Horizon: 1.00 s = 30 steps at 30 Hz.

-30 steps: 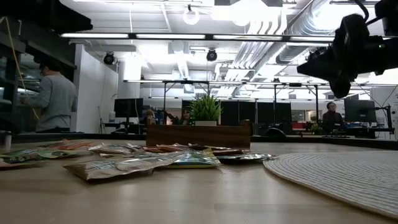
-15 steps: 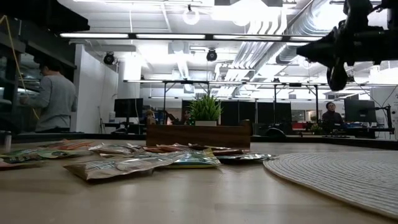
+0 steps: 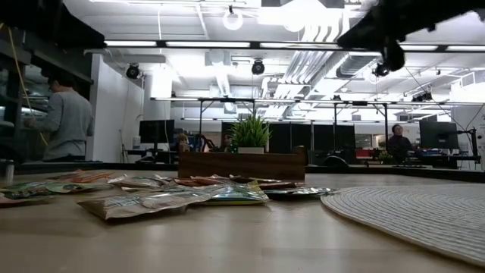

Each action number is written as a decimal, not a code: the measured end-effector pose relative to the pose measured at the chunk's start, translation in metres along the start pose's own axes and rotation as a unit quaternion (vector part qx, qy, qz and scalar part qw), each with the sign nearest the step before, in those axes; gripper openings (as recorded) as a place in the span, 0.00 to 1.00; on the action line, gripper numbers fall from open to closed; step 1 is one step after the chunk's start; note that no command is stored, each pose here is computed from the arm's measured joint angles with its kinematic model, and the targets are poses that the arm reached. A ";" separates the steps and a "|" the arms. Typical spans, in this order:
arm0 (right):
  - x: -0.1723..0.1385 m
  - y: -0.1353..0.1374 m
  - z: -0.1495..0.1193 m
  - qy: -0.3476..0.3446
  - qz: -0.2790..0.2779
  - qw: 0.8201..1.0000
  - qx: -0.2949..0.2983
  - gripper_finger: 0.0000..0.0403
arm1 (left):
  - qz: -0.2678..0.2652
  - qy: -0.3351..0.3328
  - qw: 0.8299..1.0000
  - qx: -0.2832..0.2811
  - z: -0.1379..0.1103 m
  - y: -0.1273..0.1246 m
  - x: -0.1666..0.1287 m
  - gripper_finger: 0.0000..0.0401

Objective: Pick & Place Tea
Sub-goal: Put the orange tea bag into the left section of the wooden organizer

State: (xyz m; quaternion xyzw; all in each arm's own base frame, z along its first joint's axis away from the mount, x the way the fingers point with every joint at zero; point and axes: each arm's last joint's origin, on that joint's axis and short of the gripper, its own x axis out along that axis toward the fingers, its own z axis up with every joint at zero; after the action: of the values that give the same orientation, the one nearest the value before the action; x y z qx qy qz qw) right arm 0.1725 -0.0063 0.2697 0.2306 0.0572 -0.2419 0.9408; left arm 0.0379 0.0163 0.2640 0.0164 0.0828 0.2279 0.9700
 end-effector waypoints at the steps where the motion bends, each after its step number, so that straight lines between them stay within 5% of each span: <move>1: 0.007 0.005 0.003 0.025 -0.009 1.000 0.002 0.03 | 0.007 0.011 1.000 -0.023 -0.002 0.000 0.000 0.50; 6: 0.050 0.030 0.012 0.133 -0.027 0.991 -0.014 0.03 | 0.047 0.093 0.987 -0.125 -0.019 0.002 -0.002 0.50; 12: 0.109 0.075 0.028 0.177 0.036 0.978 -0.104 0.03 | 0.047 0.168 0.963 -0.206 -0.034 0.001 -0.006 0.50; 18: 0.168 0.110 0.031 0.186 0.077 0.961 -0.188 0.03 | 0.059 0.155 0.957 -0.237 -0.032 0.001 -0.005 0.50; 23: 0.208 0.127 0.022 0.226 0.119 0.948 -0.189 0.03 | 0.083 0.142 0.950 -0.264 -0.032 0.002 -0.004 0.50; 30: 0.233 0.131 0.023 0.249 0.110 0.942 -0.198 0.03 | 0.090 0.137 0.944 -0.287 -0.035 0.001 0.000 0.48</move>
State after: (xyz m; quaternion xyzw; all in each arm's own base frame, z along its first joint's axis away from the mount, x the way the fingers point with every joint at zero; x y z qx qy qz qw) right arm 0.4392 -0.0150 0.2921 0.0977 0.3102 -0.0558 0.9440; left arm 0.0318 0.0174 0.2290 -0.2863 0.1445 0.3288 0.8883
